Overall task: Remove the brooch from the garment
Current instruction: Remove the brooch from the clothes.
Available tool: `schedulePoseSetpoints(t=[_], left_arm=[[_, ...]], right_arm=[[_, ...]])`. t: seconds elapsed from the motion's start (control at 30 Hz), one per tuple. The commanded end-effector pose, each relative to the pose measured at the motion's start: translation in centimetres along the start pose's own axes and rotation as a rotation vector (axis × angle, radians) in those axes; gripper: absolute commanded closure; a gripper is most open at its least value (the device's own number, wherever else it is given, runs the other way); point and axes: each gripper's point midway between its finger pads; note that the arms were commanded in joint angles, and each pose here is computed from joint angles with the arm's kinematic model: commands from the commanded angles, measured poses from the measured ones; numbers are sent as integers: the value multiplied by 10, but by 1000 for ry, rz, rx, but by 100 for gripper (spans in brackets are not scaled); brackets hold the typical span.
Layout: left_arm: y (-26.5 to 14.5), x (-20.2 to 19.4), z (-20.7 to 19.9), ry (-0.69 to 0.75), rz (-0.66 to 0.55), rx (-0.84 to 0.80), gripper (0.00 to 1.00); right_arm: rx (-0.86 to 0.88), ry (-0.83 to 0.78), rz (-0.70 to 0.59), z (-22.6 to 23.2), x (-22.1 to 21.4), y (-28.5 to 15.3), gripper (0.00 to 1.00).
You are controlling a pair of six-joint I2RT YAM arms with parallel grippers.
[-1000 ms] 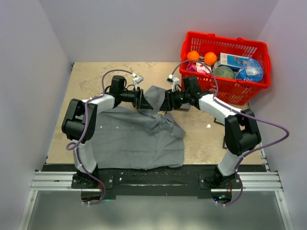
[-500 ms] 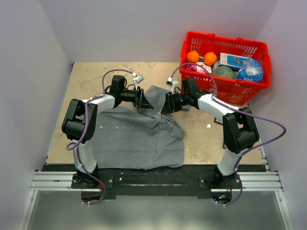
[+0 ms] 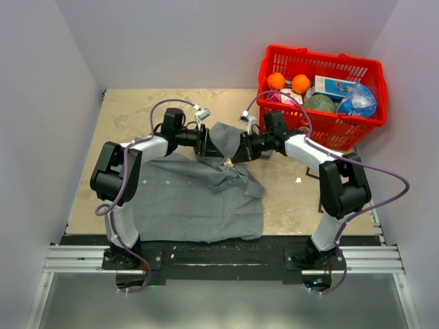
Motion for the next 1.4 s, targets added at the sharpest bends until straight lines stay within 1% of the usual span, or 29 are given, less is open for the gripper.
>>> schedulePoseSetpoints(t=[0.0,0.13,0.23,0.27,0.3,0.37,0.47,0.5,0.57,0.6,0.77,0.8,0.97,1.07,1.1,1.13,1.2,1.27,1.37], left_arm=[[12,7,-9,55,-11,-49,20],[16,8,-7,83,-15,-73,20],[19,7,-8,120,-11,-112,22],[20,7,-8,132,-6,-121,24],[20,6,-10,131,-1,-142,29],[20,4,-11,121,7,-164,33],[20,-1,-13,115,14,-186,39],[21,-2,-15,114,17,-195,44],[21,-5,-15,104,23,-203,48],[21,-6,-17,104,24,-211,53],[21,-10,-19,97,31,-227,59],[21,-12,-19,94,33,-229,61],[29,-25,-24,90,62,-251,64],[33,-30,-26,81,74,-258,70],[34,-29,-26,81,75,-261,75],[35,-30,-26,78,76,-262,87],[35,-29,-25,76,73,-259,100],[34,-27,-27,77,68,-267,100],[31,-23,-31,87,61,-278,86]], right_arm=[[94,-99,-27,23,13,-7,100],[91,-165,-47,30,24,-15,100],[84,-182,-49,32,27,-18,100],[82,-178,-46,31,26,-18,100],[83,-179,-45,32,26,-18,100],[78,-206,-46,30,26,-18,100],[80,-206,-48,30,26,-18,100],[77,-202,-46,29,25,-18,100],[73,-202,-49,29,26,-18,100],[73,-207,-47,29,26,-17,100],[75,-203,-54,29,29,-16,100],[74,-202,-58,29,30,-16,100],[80,-177,-67,30,33,-14,100],[81,-177,-73,29,36,-14,100],[84,-177,-72,30,36,-13,100],[82,-176,-73,30,36,-14,100],[76,-178,-70,28,35,-14,100],[72,-182,-65,28,35,-14,100],[59,-190,-64,25,36,-14,100]])
Point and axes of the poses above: each gripper's point midway between its finger pads, its own y axis out along the fingers, its own z axis along the line the jaws close on, x = y × z, and after that the axes turned 5 degrees about y, right-handed
